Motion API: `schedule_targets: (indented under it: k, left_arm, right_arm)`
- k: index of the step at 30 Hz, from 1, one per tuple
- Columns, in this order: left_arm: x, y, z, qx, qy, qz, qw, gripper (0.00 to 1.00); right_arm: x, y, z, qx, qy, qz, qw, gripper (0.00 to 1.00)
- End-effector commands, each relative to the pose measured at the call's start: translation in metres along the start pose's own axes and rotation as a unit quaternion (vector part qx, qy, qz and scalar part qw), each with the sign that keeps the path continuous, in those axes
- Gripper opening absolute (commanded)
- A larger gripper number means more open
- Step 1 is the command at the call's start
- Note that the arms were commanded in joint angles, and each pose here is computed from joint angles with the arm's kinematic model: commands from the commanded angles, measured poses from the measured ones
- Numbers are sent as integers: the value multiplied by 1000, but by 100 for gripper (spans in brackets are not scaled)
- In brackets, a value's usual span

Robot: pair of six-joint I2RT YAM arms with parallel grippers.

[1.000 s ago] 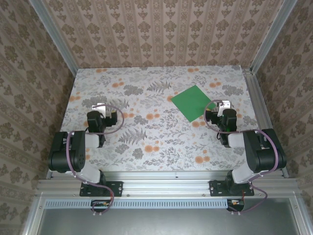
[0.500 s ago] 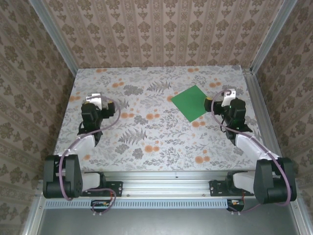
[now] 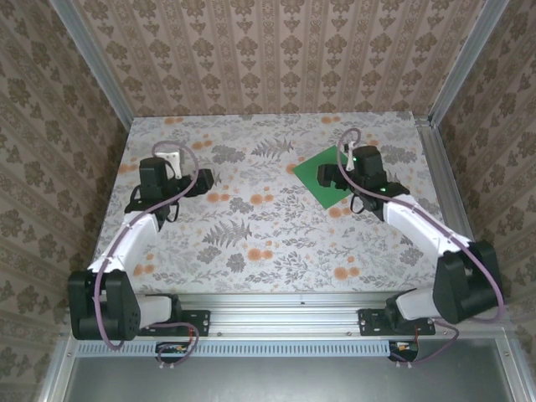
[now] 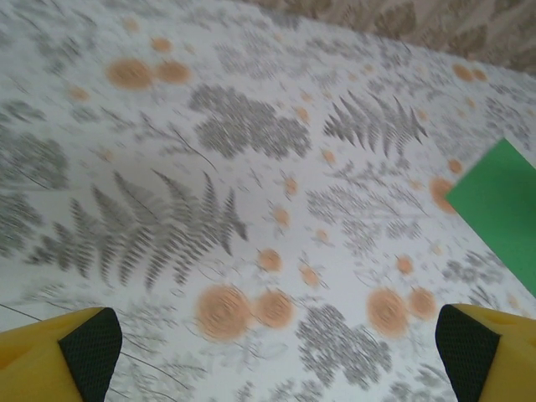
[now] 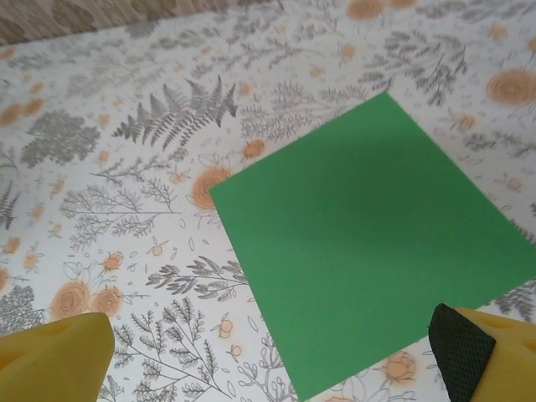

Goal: Fold a paper plane with a square sheet of paper (pick it up from the middle)

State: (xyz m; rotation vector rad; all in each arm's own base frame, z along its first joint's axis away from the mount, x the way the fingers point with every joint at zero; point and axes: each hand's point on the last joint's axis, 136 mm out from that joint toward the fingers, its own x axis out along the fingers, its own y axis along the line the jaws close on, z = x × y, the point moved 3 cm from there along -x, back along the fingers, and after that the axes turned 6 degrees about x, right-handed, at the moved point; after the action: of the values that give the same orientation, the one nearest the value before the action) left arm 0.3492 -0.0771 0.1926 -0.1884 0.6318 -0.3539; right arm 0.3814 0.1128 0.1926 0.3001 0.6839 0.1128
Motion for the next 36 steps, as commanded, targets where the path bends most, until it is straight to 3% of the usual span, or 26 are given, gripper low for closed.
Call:
schedule_targets:
  k: [1, 6, 9, 18, 29, 36]
  left_arm:
    - [3, -24, -6, -32, 39, -61, 997, 100]
    - [14, -38, -9, -39, 59, -82, 994, 100]
    - [22, -47, -12, -41, 72, -93, 992, 100]
    - [27, -56, -17, -42, 84, -103, 990, 100]
    - [20, -59, -32, -38, 103, -112, 988, 100]
    - [18, -61, -40, -41, 112, -118, 986, 100]
  right_arm:
    - [19, -11, -16, 42, 62, -71, 995, 100]
    - [47, -9, -16, 65, 104, -109, 986, 100]
    - [60, -14, -14, 64, 100, -130, 984, 100]
    - [99, -31, -23, -4, 142, -189, 972, 100]
    - [130, -31, -56, -64, 211, -131, 967, 100]
    - [142, -37, -76, -50, 255, -122, 958, 100]
